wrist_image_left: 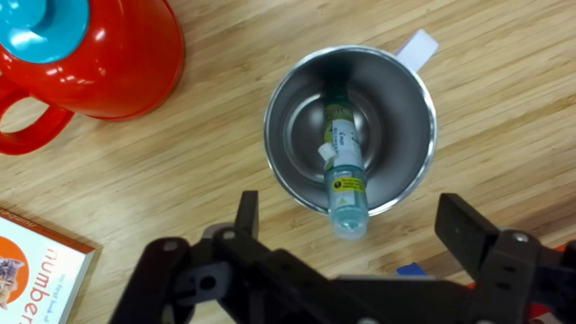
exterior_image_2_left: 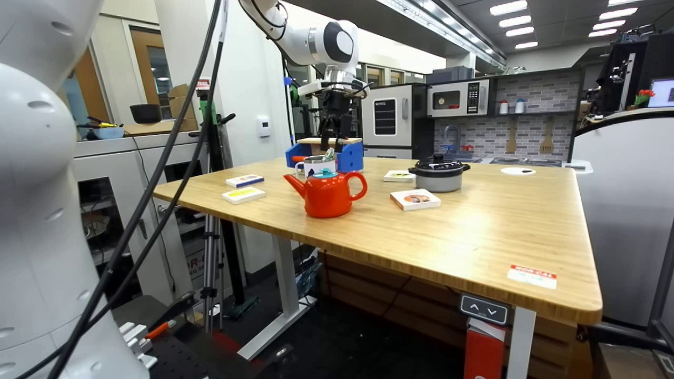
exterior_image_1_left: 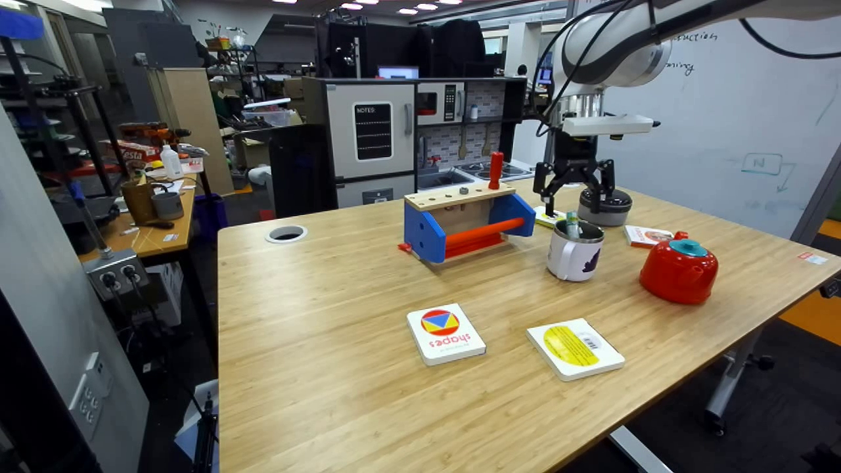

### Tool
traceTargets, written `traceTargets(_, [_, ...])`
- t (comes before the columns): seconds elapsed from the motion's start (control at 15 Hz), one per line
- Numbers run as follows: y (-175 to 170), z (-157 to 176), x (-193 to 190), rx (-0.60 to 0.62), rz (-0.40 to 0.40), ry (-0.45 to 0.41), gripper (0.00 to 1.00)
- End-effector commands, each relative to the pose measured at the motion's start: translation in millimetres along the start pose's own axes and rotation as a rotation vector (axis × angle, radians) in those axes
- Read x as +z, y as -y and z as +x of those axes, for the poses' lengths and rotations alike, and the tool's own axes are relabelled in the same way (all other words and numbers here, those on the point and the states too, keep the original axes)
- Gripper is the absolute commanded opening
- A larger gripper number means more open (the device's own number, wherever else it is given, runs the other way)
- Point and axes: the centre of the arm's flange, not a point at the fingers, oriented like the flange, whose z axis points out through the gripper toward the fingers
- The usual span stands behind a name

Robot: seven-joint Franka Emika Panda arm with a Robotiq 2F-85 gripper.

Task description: Take the marker from the cup and put it on the table

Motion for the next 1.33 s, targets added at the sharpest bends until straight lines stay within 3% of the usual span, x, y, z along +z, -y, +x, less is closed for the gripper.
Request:
traceTargets(0.0, [-1.5,-1.5,3.4,-0.024,0.02,0.037,0.92])
traceTargets(0.07, [-1.5,-1.8,4.5,-0.026,0.02,0.043,0.72])
traceTargets(0.6, [-1.9,-2.4,3.5,-0.033,0.032,0.052,0.18])
traceTargets(1.27, [-3.1,-2.8,2.0,-0.029,0.028,0.05,0.19])
